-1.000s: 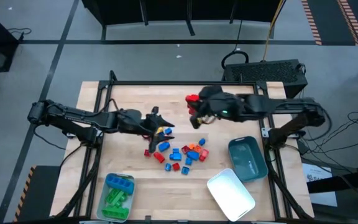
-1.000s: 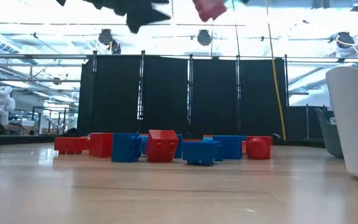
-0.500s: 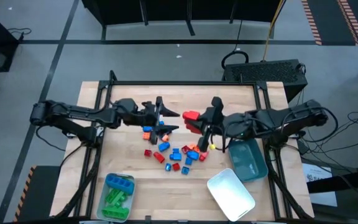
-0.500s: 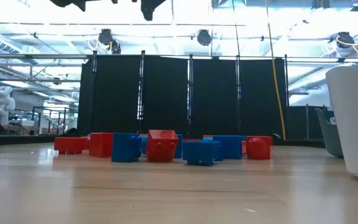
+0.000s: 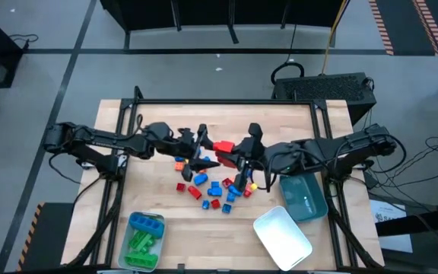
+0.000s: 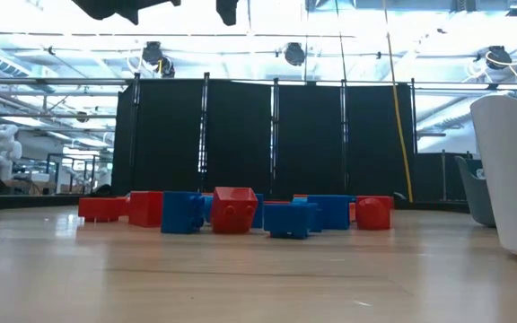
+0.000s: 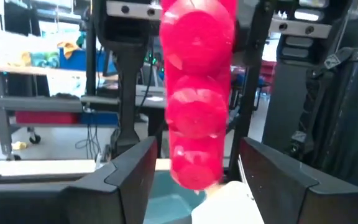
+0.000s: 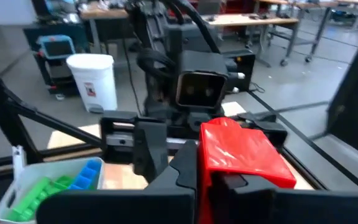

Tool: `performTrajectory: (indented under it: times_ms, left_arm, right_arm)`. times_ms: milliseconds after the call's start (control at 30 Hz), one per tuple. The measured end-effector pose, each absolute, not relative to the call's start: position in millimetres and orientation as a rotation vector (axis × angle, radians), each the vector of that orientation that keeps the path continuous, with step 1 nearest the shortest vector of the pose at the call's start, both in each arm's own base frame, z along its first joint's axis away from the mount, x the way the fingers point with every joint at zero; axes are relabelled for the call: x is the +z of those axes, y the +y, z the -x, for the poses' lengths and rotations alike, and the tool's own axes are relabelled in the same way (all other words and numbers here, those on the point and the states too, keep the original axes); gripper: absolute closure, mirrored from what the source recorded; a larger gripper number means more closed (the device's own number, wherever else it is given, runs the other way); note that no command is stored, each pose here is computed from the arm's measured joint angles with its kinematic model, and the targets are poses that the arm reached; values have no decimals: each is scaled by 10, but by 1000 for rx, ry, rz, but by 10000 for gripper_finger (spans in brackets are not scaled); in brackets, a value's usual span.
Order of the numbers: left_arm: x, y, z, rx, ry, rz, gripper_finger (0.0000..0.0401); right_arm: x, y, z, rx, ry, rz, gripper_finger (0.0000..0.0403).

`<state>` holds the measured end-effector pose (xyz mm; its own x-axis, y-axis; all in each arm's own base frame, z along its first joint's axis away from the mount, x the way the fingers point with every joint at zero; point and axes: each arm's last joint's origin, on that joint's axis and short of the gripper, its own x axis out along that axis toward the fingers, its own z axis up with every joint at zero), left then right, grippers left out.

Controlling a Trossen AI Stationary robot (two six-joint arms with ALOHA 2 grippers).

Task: Sort blocks by size
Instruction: Put the rectangular red game piece into the gray bin

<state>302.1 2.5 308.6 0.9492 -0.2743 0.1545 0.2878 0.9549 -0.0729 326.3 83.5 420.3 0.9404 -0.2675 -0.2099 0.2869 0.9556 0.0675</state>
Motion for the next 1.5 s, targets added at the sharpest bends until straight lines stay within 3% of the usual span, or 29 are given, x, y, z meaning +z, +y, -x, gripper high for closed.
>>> performTrajectory:
  times_ms: [700,800,1000,1267,1500]
  left_arm:
    - [3142,36,-3018,-272,-190,80,169]
    - [3143,31,-3018,-275,-192,79,186]
    - [3152,28,-3015,-274,-204,58,257]
    - [3146,30,-3015,-266,-194,61,259]
    - [3107,37,-3030,-250,-164,63,259]
  right_arm:
    - [4184,814,-3410,-231,151,-90,402]
    - [4194,817,-3410,-228,142,-84,402]
    - [4198,795,-3413,-214,143,-87,402]
    - [4197,779,-3416,-212,147,-81,401]
    - [4124,820,-3349,-204,247,-51,351]
